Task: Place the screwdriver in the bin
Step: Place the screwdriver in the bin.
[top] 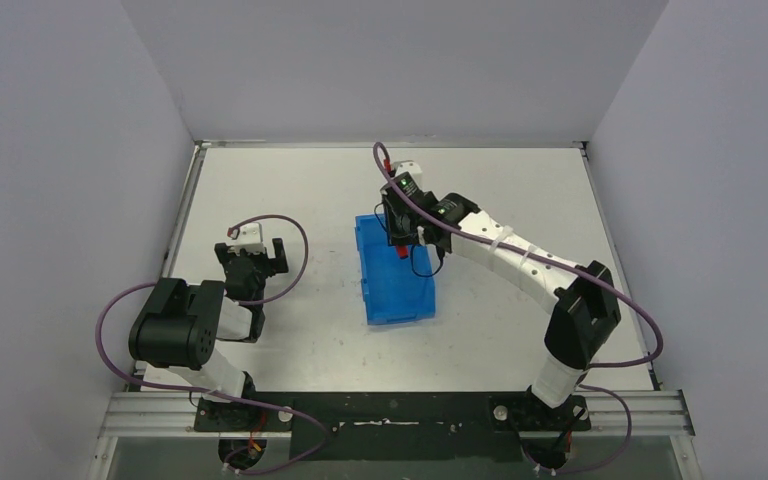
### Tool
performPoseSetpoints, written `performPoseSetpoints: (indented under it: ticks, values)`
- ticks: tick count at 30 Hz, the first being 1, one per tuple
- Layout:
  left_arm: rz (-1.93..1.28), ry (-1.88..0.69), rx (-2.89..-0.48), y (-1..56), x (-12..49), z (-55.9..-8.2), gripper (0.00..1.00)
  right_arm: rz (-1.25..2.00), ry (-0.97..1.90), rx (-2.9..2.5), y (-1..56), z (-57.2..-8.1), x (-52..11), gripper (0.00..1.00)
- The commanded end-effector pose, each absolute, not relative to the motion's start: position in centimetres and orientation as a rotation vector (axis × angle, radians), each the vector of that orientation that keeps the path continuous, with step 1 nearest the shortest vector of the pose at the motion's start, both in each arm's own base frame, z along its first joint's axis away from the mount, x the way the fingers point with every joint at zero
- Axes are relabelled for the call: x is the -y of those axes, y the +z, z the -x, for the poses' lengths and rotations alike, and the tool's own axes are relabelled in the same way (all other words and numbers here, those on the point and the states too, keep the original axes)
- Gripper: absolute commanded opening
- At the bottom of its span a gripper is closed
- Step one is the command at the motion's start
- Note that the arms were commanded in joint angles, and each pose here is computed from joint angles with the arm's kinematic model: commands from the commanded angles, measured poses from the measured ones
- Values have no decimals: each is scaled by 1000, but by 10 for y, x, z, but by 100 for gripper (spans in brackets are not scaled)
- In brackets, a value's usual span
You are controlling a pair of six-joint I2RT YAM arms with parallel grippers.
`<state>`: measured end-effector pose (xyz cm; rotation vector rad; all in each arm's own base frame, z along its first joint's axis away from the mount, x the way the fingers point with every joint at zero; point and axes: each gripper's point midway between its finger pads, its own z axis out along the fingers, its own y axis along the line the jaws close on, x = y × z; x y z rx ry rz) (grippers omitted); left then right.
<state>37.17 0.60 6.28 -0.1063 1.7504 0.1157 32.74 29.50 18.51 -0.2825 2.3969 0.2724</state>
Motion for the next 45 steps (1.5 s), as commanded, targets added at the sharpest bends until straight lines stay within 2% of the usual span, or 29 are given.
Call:
performPoseSetpoints:
  ticks: [1, 14, 24, 29, 38, 45]
  values:
    - [127, 108, -1707, 74, -7, -380, 97, 266, 365, -2358, 188, -321, -308, 0]
    - [127, 108, -1708, 74, -7, -380, 97, 337, 333, -2475, 101, -291, -316, 0]
    - [127, 108, -1708, 74, -7, -380, 97, 370, 273, -2546, 51, -286, -316, 11]
    - [126, 108, -1708, 74, -7, -380, 97, 366, 274, -2542, 52, -286, -316, 20]
    - [127, 108, -1708, 74, -7, -380, 97, 341, 263, -2503, 76, -289, -312, 50]
    - [126, 108, -1708, 74, -7, -380, 97, 325, 268, -2471, 106, -292, -311, 52]
